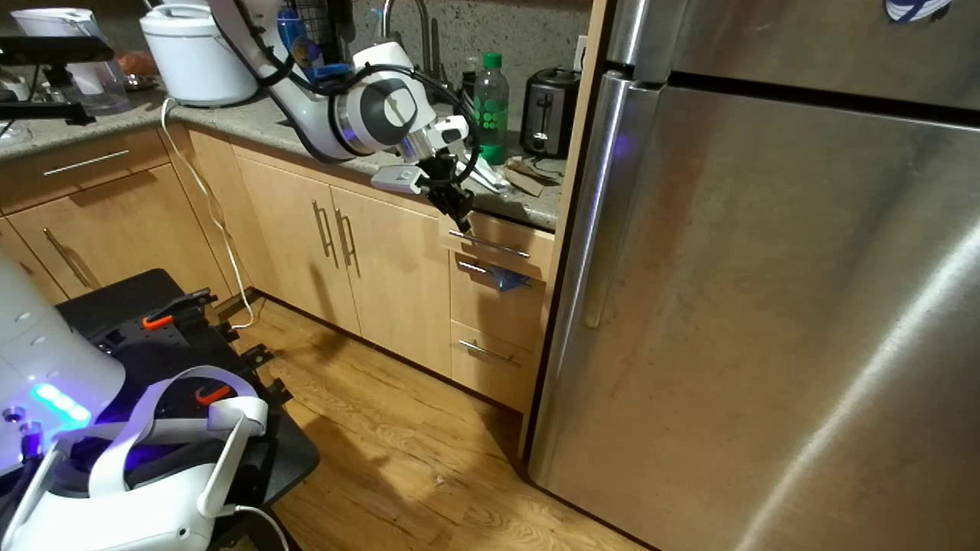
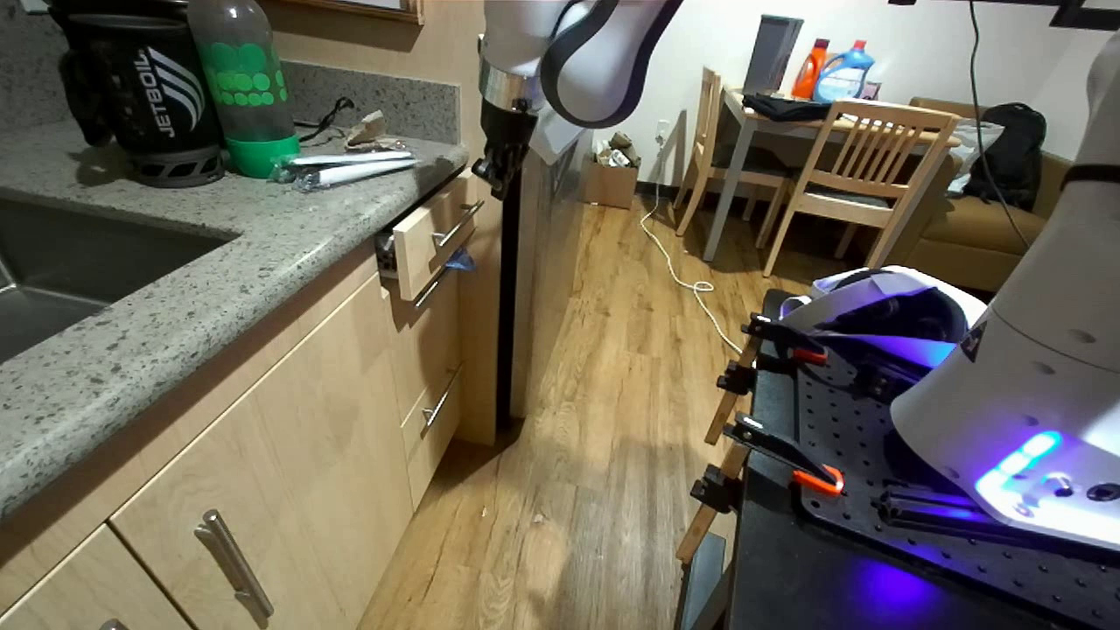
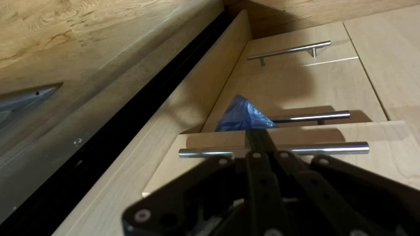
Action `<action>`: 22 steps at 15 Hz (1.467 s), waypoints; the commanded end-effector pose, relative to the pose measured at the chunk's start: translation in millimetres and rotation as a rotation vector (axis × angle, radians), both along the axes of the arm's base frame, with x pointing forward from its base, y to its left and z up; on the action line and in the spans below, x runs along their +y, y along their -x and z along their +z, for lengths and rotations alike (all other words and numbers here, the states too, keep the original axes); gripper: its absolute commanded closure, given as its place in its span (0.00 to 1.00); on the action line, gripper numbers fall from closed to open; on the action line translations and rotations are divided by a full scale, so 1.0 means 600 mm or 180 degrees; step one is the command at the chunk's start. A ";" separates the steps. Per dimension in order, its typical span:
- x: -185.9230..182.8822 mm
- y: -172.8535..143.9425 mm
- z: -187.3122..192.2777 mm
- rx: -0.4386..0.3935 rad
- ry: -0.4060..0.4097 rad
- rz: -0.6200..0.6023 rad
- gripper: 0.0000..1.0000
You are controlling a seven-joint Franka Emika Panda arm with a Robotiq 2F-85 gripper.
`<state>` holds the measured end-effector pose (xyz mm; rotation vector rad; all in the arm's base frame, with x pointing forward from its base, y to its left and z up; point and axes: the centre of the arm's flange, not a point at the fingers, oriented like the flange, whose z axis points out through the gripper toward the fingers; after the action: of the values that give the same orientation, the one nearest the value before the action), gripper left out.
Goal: Close the open drawer
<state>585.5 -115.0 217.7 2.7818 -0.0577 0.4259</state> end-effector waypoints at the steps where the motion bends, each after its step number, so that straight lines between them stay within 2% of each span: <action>1: -0.004 -0.023 -0.035 -0.0223 0.0088 -0.0123 0.98; 9: -0.008 -0.044 -0.091 -0.0434 0.0170 -0.0174 0.99; 16: -0.006 -0.064 -0.105 -0.0698 0.0238 -0.0142 1.00; 22: -0.005 -0.075 -0.111 -0.0772 0.0264 -0.0143 1.00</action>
<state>626.3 -119.3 153.4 2.6478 -0.1405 0.6853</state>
